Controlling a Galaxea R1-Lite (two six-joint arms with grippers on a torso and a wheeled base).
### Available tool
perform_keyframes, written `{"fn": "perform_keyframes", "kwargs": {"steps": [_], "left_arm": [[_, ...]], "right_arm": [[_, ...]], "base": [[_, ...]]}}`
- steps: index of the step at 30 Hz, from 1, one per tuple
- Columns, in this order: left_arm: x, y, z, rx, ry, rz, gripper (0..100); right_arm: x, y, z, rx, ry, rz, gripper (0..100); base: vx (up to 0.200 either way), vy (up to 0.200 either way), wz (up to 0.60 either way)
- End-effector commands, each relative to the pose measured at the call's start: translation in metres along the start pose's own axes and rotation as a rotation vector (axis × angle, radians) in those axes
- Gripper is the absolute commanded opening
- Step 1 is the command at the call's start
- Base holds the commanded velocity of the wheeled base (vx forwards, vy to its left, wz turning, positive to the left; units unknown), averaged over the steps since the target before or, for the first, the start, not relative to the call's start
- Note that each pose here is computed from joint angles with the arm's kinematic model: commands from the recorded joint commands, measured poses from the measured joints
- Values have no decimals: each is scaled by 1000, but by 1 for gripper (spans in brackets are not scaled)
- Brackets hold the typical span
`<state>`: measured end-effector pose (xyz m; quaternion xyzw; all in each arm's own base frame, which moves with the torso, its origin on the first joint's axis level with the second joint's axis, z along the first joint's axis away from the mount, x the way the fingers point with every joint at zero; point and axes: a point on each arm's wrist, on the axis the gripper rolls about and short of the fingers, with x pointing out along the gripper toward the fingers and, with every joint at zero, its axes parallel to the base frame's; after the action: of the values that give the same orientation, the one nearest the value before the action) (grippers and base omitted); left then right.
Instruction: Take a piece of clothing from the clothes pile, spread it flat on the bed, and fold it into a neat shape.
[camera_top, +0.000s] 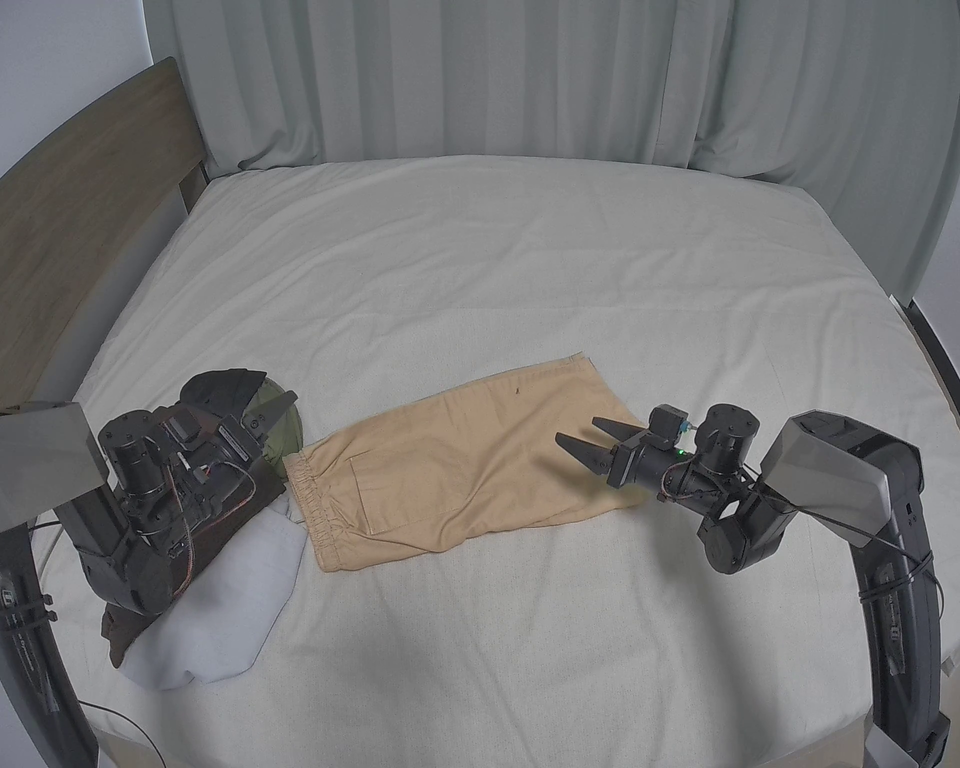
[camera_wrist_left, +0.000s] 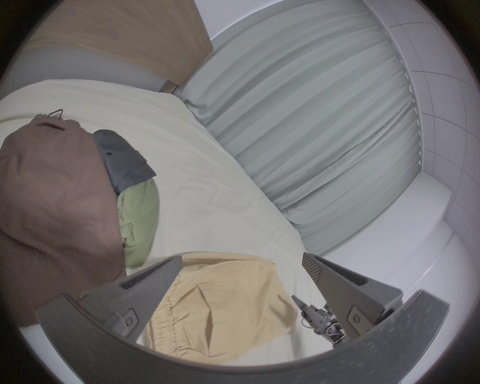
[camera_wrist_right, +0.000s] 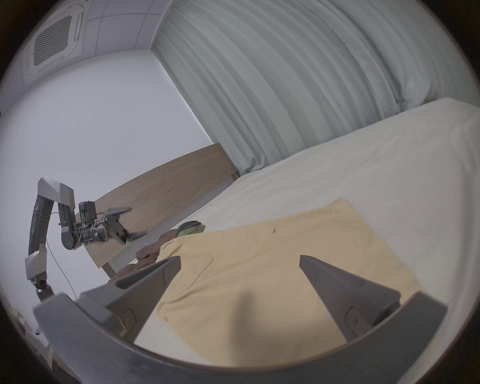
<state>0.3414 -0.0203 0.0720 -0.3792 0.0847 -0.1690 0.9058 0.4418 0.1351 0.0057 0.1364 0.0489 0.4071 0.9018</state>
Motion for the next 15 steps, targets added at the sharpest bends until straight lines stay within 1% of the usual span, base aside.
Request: {"fn": "perform_keyframes", "kwargs": {"steps": [1,4,6,9,10,11,15], "left_arm": [[-10,-25,7,22,-11,-63,100],[-15,-38,13,36,-25,-98,100],[-17,-42,16,39,-34,-108,100],[-26,-57,25,54,-50,-158,100],[-26,-57,25,54,-50,-158,100],[-30,-63,30,60,-56,-182,100],[-38,-76,31,72,-59,-219,100]], "right_arm": [[-7,8,-12,25,39,1,100],[-12,12,-18,31,50,3,100],[-14,13,-20,33,50,3,100],[-24,18,-28,43,59,0,100],[-24,18,-28,43,59,0,100],[-28,19,-31,49,64,-2,100],[-36,23,-39,75,102,-12,100]], "base": [[0,0,0],[0,0,0],[0,0,0],[0,0,0],[0,0,0],[0,0,0],[0,0,0]]}}
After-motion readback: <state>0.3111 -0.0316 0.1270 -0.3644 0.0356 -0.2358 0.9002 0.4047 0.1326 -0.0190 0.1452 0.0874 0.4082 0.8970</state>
